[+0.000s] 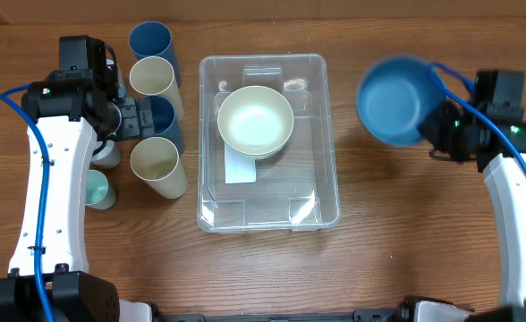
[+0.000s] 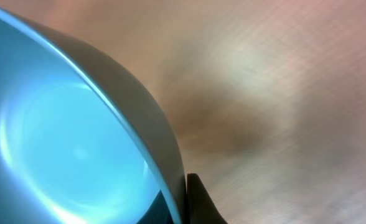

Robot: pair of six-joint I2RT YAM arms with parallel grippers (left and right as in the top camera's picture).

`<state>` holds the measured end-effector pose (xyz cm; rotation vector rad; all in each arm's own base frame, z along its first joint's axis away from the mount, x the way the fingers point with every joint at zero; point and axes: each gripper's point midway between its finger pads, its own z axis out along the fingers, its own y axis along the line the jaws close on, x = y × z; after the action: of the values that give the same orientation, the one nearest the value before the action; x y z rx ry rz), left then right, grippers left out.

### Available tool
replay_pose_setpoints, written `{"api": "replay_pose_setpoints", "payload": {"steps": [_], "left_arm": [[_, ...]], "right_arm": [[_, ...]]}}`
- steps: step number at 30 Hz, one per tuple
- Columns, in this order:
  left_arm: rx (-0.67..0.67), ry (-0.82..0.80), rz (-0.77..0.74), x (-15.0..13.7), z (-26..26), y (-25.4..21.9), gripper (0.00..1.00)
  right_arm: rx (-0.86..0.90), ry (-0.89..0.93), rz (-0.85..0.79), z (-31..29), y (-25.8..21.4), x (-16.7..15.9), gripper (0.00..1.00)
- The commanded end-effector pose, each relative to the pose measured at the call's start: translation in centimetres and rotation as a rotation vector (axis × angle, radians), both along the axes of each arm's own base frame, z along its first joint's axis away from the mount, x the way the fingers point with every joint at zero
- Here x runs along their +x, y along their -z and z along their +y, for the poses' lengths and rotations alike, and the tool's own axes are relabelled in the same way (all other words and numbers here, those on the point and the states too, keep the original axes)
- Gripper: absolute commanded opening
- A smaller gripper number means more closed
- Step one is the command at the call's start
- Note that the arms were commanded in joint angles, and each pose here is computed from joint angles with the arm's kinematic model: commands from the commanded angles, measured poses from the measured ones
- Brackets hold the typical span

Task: Pack container
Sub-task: 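Grasp the teal bowl rim with the right gripper and lift, then lower the teal bowl onto the stacked cream bowls in the bin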

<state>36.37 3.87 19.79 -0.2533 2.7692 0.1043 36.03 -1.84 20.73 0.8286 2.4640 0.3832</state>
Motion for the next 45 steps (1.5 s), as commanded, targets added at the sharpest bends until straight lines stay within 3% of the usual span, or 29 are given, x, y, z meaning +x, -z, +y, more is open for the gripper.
{"api": "replay_pose_setpoints", "payload": {"steps": [1, 6, 10, 17, 23, 25, 31, 38, 45], "left_arm": [[0.012, 0.011, -0.016, 0.5, 0.3, -0.5, 1.0], [0.012, 0.011, -0.016, 0.5, 0.3, -0.5, 1.0], [0.012, 0.011, -0.016, 0.5, 0.3, -0.5, 1.0], [0.012, 0.011, -0.016, 0.5, 0.3, -0.5, 1.0], [0.012, 0.011, -0.016, 0.5, 0.3, -0.5, 1.0], [0.012, 0.011, -0.016, 0.5, 0.3, -0.5, 1.0], [0.012, 0.011, -0.016, 0.5, 0.3, -0.5, 1.0], [0.012, 0.011, -0.016, 0.5, 0.3, -0.5, 1.0], [0.012, 0.011, -0.016, 0.5, 0.3, -0.5, 1.0]], "right_arm": [[-0.023, -0.295, -0.174, 7.2, -6.4, 0.6, 0.04], [-0.094, -0.537, -0.239, 15.6, -6.7, 0.3, 0.04], [-0.216, -0.636, -0.227, 20.1, -3.8, 1.4, 0.04], [-0.327, -0.737, -0.134, 23.6, 5.2, 5.5, 0.04], [-0.325, -0.739, -0.134, 24.3, 7.9, 7.3, 0.04], [-0.325, -0.739, -0.137, 24.3, 7.8, 7.4, 0.3], [-0.307, -0.756, -0.104, 24.1, 6.0, 6.2, 0.46], [-0.208, -0.841, -0.085, 25.5, 2.8, 2.3, 0.46], [-0.127, -0.918, 0.027, 27.3, 4.3, -1.5, 0.29]]}}
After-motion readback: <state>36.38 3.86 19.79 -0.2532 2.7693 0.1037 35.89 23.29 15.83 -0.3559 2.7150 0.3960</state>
